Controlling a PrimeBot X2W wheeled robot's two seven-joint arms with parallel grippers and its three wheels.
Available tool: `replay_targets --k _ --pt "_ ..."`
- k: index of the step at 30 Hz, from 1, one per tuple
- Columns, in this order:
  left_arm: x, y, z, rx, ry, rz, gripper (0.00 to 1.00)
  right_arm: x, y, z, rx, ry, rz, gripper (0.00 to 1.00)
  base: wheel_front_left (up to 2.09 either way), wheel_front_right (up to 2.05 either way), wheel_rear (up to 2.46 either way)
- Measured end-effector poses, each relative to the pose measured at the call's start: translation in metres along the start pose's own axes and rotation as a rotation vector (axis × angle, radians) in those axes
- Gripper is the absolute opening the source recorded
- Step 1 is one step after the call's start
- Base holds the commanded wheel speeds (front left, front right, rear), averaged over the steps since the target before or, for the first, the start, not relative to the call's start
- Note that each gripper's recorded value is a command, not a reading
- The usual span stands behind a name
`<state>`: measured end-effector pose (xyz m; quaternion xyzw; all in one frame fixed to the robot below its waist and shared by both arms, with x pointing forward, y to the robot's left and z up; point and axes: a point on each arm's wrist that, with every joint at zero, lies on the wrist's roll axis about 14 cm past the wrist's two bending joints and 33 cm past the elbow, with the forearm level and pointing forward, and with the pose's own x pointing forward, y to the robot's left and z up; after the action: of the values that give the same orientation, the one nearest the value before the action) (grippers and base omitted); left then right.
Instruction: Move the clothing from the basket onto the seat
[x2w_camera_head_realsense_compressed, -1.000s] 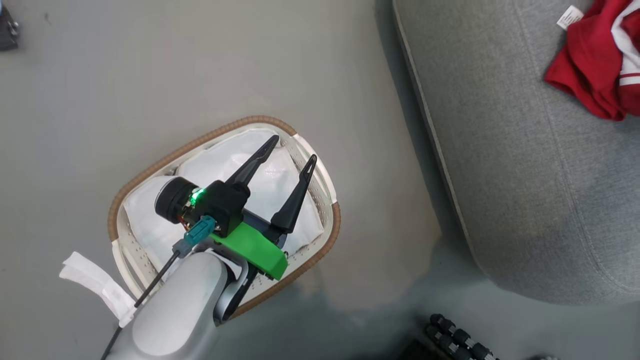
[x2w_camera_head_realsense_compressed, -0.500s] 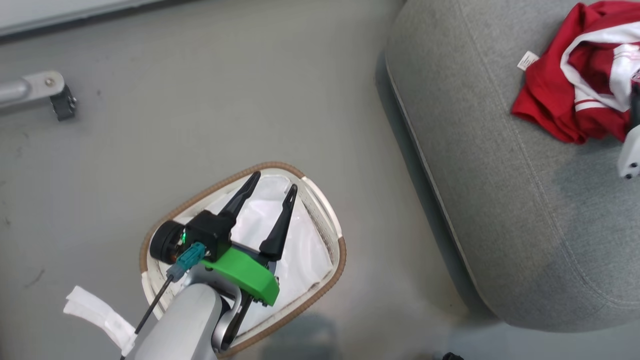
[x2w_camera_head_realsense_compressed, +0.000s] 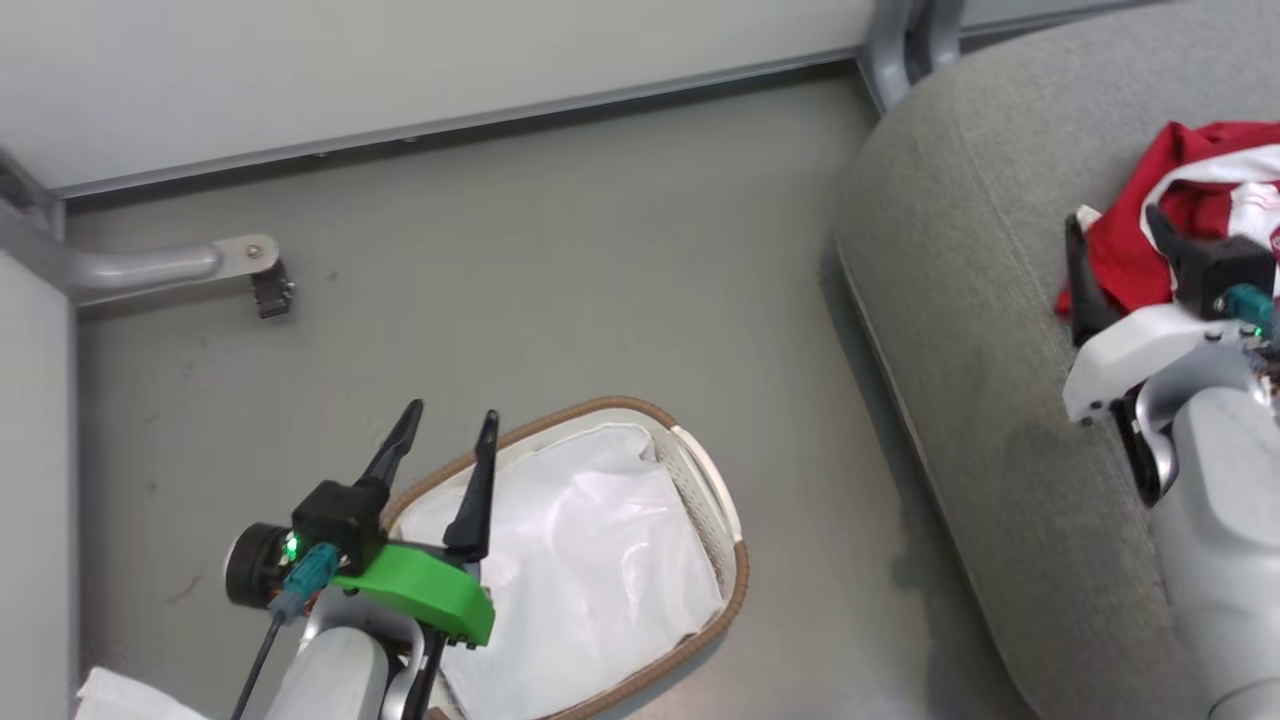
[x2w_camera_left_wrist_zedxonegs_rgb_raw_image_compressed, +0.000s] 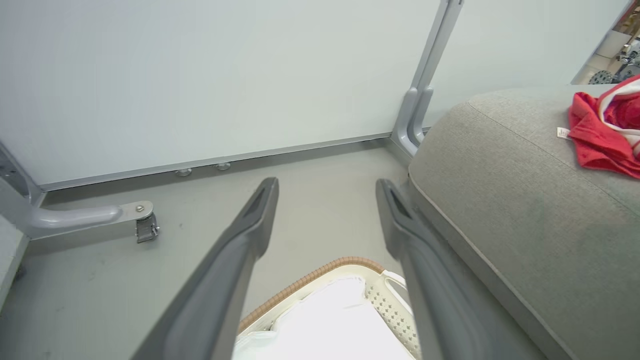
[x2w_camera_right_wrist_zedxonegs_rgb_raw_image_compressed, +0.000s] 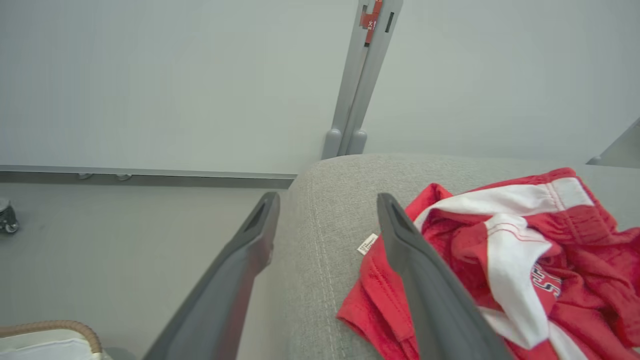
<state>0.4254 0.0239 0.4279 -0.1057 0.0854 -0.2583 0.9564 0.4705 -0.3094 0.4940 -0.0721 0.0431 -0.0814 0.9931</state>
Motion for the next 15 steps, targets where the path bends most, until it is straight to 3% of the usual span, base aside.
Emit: replay_targets --k 7,15 --pt "-0.034 0.042 0.014 0.057 -0.032 0.165 1.0 -0.015 0.06 0.01 0.101 -0.07 0.106 1.0 0.0 0.0 0.0" --pt "-0.073 0.076 0.024 0.063 -0.061 0.32 1.0 -0.037 0.098 0.009 0.145 -0.086 0.179 1.0 0.0 0.0 0.0"
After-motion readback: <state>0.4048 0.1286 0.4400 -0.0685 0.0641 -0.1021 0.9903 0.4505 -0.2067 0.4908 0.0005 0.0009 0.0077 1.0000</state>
